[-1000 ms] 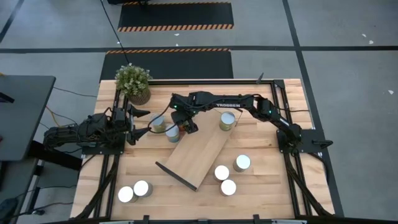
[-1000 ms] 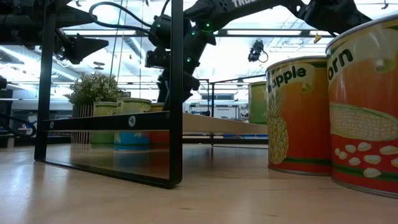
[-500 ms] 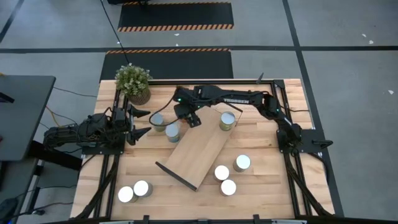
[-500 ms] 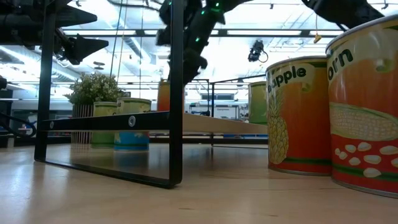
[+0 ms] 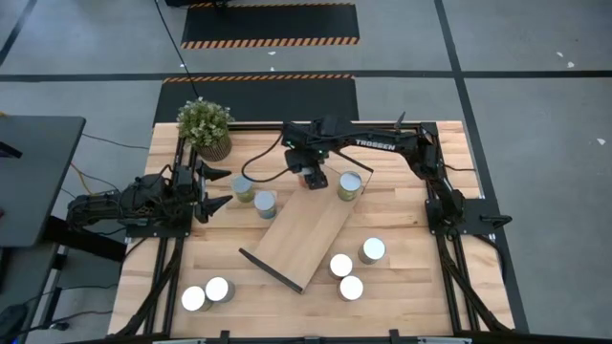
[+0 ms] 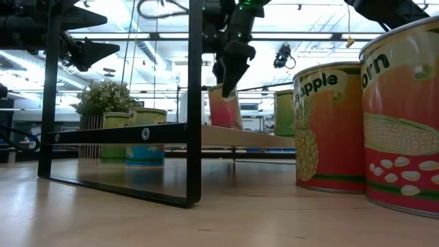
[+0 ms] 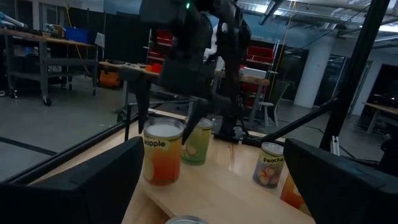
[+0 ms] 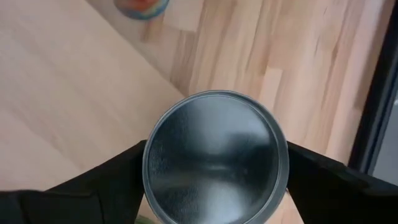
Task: Pick and place cans onto a shelf
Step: Put the top canned pineapple on the shelf, then put the canned tomatoes on the shelf
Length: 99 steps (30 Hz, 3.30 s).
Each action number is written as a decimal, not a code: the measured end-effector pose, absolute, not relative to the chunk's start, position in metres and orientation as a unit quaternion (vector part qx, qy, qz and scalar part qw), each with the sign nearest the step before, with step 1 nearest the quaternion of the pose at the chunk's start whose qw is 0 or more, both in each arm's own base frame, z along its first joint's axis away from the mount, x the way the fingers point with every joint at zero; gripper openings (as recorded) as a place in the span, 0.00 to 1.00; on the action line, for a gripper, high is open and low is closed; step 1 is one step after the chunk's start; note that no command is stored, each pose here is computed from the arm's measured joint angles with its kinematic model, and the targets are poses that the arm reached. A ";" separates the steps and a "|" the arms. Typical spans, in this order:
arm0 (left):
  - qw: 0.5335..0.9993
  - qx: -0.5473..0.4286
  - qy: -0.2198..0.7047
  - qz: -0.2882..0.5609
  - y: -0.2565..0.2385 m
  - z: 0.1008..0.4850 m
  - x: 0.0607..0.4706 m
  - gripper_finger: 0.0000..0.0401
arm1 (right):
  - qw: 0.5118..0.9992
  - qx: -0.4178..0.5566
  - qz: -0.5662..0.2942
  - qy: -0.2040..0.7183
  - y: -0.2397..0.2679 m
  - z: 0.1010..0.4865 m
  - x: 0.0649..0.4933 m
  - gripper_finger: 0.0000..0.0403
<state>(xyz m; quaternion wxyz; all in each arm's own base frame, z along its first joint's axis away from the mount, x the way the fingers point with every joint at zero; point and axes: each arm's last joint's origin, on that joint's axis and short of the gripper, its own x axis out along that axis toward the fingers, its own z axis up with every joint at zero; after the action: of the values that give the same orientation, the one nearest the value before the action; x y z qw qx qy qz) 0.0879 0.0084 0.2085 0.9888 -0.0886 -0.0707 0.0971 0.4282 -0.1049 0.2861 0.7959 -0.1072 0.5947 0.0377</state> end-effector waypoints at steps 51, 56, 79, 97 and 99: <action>0.989 -0.088 -0.067 0.097 0.008 0.208 0.088 0.98 | 0.666 -0.166 -0.086 0.722 -0.068 0.263 0.408 0.98; 0.989 -0.088 -0.067 0.097 0.008 0.208 0.088 0.98 | 0.654 -0.182 -0.098 0.728 -0.064 0.269 0.404 0.98; 0.988 -0.097 -0.068 0.096 0.008 0.208 0.088 0.98 | 0.765 -0.244 -0.104 0.586 -0.054 0.293 0.440 0.98; 0.989 -0.099 -0.061 0.095 0.008 0.206 0.088 0.98 | 0.728 -0.238 -0.140 0.628 -0.077 0.283 0.430 0.98; 0.989 -0.096 -0.059 0.096 0.008 0.206 0.088 0.98 | 0.727 -0.244 -0.143 0.625 -0.077 0.283 0.431 0.98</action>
<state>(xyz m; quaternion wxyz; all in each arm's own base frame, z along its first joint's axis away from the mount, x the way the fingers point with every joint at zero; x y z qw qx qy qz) 0.0882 0.0083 0.2060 0.9890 -0.0965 -0.0587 0.0957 0.4307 -0.0766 0.2832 0.7270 -0.2445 0.6255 -0.1430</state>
